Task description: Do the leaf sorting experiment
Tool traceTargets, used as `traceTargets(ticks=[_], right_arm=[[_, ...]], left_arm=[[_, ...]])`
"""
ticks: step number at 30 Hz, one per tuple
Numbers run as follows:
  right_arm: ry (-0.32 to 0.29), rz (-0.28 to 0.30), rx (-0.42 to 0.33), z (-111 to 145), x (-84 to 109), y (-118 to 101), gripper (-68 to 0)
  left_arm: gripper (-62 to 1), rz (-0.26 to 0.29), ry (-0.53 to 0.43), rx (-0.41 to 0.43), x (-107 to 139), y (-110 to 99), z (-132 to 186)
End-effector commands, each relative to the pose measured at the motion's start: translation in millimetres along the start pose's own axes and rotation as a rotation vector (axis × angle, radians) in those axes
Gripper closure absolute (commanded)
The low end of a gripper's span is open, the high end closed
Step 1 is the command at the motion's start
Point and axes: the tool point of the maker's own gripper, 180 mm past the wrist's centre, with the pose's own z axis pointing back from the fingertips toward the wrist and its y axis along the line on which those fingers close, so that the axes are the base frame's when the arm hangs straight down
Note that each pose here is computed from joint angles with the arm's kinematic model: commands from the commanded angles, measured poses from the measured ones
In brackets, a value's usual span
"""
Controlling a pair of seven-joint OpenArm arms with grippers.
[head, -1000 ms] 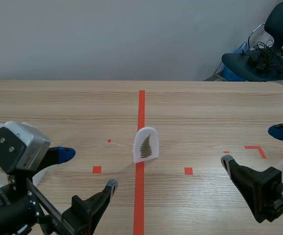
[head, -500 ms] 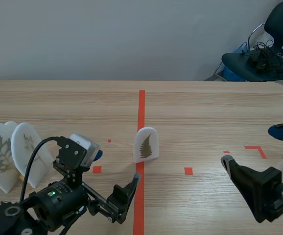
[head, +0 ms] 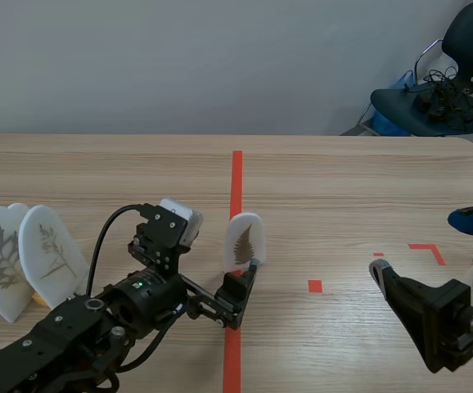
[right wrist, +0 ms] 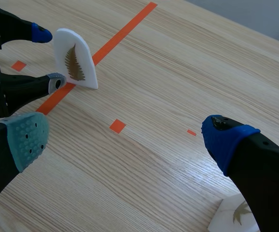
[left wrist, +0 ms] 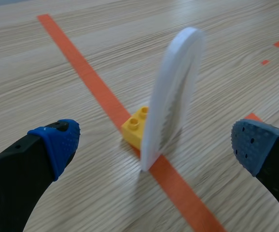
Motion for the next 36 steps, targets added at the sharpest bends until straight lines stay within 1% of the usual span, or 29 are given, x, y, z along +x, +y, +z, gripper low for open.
traceTargets(ticks=[1, 4, 9, 16, 17, 20, 21, 24, 26, 32, 36], right_arm=[[-0.036, 0.011, -0.011, -1.2, 11.2, -3.9, -67.9], [-0.036, 0.011, -0.011, -1.2, 11.1, -3.9, -67.9], [-0.036, 0.011, -0.011, -1.2, 11.1, -3.9, -67.9], [-0.036, 0.011, -0.011, -1.2, 11.1, -3.9, -67.9], [-0.036, 0.011, -0.011, -1.2, 11.1, -3.9, -67.9], [-0.036, 0.011, -0.011, -1.2, 11.1, -3.9, -67.9], [-0.036, 0.011, -0.011, -1.2, 11.1, -3.9, -67.9], [-0.036, 0.011, -0.011, -1.2, 11.1, -3.9, -67.9], [-0.036, 0.011, -0.011, -1.2, 11.1, -3.9, -67.9], [-0.036, 0.011, -0.011, -1.2, 11.1, -3.9, -67.9], [-0.036, 0.011, -0.011, -1.2, 11.1, -3.9, -67.9]], left_arm=[[-62.3, -0.014, -0.073, -0.013, 20.3, -9.6, -9.6], [-62.3, -0.038, -0.079, -0.009, 22.0, -14.6, -18.0], [-62.3, -0.036, -0.073, 0.004, 21.5, -13.1, -27.6], [-62.3, -0.035, -0.063, 0.005, 18.6, -12.0, -28.2], [-59.2, -0.035, -0.063, 0.005, 18.1, -12.2, -27.8], [-43.9, -0.033, -0.060, 0.004, 16.7, -12.5, -27.0], [-39.7, -0.031, -0.058, 0.001, 16.0, -13.3, -26.7], [-28.9, -0.024, -0.055, 0.003, 14.0, -14.3, -25.3], [-24.1, -0.022, -0.061, 0.002, 14.0, -15.0, -24.5], [-13.7, -0.021, -0.065, 0.002, 14.3, -15.5, -23.9], [-9.7, -0.021, -0.065, 0.002, 14.3, -15.5, -23.9]])
